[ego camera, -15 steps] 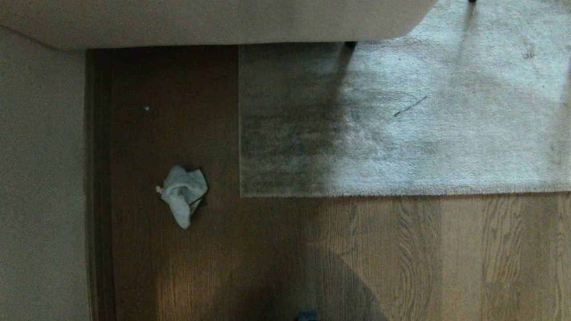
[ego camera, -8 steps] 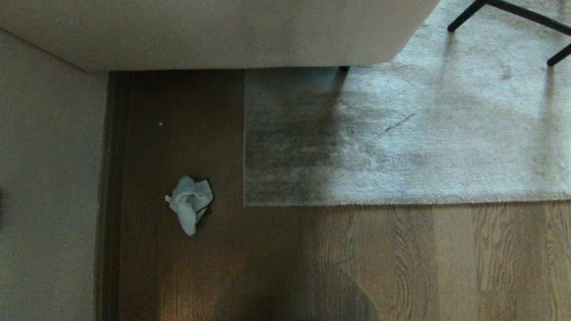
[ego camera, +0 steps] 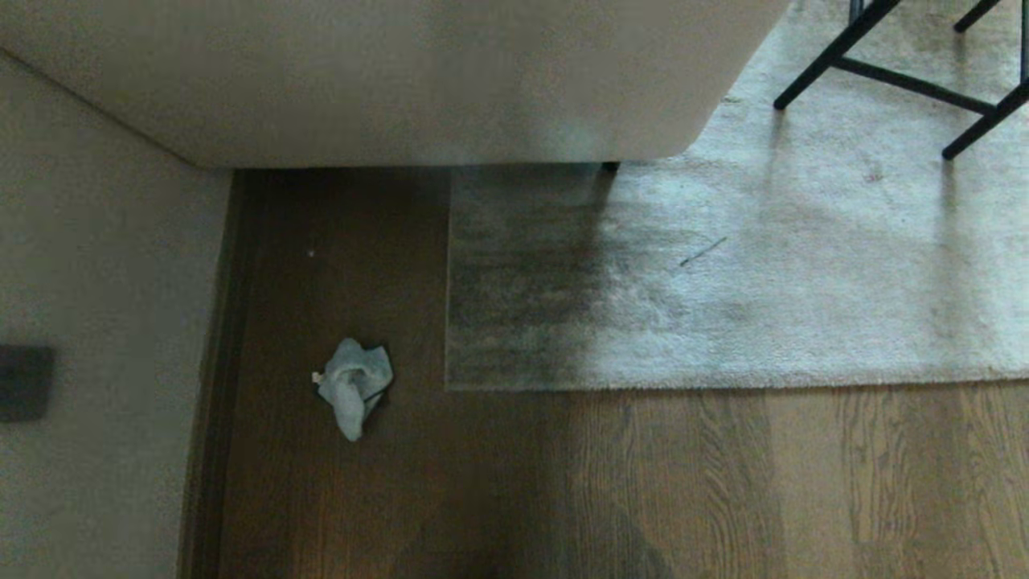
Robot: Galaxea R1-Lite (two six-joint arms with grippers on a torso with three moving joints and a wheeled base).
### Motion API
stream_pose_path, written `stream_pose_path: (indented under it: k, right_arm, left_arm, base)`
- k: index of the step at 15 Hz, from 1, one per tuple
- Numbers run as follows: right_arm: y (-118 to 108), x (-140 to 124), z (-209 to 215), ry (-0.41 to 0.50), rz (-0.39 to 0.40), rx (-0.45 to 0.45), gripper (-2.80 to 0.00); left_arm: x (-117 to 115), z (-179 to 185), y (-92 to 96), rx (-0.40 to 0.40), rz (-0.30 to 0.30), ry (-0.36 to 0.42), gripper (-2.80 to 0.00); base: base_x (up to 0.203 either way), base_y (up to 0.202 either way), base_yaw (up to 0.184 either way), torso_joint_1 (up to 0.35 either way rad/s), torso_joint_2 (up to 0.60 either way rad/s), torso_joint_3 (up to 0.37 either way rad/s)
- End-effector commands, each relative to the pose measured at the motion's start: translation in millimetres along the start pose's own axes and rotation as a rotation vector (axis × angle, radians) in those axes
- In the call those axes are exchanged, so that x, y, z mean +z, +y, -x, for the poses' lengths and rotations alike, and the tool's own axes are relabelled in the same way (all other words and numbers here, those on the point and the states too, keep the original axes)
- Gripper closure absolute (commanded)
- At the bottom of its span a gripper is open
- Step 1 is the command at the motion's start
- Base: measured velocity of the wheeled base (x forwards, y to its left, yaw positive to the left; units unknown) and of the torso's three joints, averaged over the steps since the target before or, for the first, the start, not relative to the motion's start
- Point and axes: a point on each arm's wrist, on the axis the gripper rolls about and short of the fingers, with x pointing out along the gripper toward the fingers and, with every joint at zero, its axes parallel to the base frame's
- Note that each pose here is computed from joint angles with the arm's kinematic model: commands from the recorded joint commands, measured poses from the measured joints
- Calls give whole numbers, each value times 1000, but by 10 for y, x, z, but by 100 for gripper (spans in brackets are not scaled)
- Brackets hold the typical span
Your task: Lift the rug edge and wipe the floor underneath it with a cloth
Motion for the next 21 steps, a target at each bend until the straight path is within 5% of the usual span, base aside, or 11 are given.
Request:
stream_pose_path:
  k: [1, 21]
  right_arm:
    - [0, 1, -1, 1, -1, 0, 0]
    - [0, 1, -1, 1, 0, 0, 0]
  left_arm:
    - [2, 0, 0, 0, 1, -2, 0]
    - [0, 0, 0, 0, 0, 0, 0]
  base:
    - [0, 0, 0, 4, -4, 206]
    - [0, 0, 0, 4, 1, 203]
